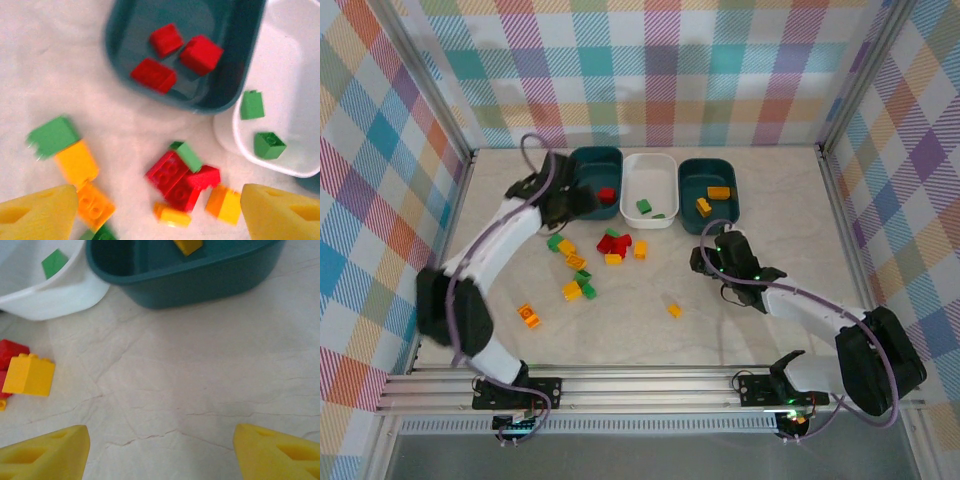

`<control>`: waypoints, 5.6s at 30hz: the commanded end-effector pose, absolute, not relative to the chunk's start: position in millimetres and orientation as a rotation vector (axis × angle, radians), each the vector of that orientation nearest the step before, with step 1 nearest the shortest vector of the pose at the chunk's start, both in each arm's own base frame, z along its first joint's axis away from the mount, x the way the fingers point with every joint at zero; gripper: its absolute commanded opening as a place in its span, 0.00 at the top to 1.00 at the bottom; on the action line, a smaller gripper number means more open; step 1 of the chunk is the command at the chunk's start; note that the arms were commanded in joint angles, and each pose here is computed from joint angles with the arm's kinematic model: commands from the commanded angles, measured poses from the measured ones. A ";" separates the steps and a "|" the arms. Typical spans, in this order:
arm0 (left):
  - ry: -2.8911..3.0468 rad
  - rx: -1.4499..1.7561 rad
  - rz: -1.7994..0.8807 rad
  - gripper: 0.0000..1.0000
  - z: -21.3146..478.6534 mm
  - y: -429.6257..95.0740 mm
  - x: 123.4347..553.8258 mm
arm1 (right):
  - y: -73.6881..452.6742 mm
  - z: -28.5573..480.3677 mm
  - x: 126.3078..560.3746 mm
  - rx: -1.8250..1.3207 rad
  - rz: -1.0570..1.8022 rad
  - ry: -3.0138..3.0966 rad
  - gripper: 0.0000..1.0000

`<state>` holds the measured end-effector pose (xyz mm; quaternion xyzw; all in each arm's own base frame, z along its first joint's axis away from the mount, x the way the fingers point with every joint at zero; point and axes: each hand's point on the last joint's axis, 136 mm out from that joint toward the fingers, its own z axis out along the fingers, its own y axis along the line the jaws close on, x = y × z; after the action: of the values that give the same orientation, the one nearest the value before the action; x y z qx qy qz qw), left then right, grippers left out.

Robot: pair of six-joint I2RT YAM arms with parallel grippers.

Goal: Sort the legos into containers by color

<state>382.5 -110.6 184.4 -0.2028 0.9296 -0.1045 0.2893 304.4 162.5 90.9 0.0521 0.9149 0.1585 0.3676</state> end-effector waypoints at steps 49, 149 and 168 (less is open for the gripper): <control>2.498 -0.860 -0.256 0.00 125.5 -50.2 318.4 | 327.2 30.5 365.1 -0.053 0.407 2.698 0.21; 2.602 -0.494 -0.332 0.00 134.2 -147.5 344.8 | 245.7 17.1 186.7 -0.895 0.229 2.891 0.51; 2.568 -0.618 -0.386 0.00 141.1 -127.6 348.6 | 254.8 84.1 273.4 -0.619 0.117 2.609 0.68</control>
<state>346.8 -141.7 124.3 -0.1921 0.9475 -0.1238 0.2238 228.8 246.1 39.7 -0.2640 0.9535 0.0269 0.1430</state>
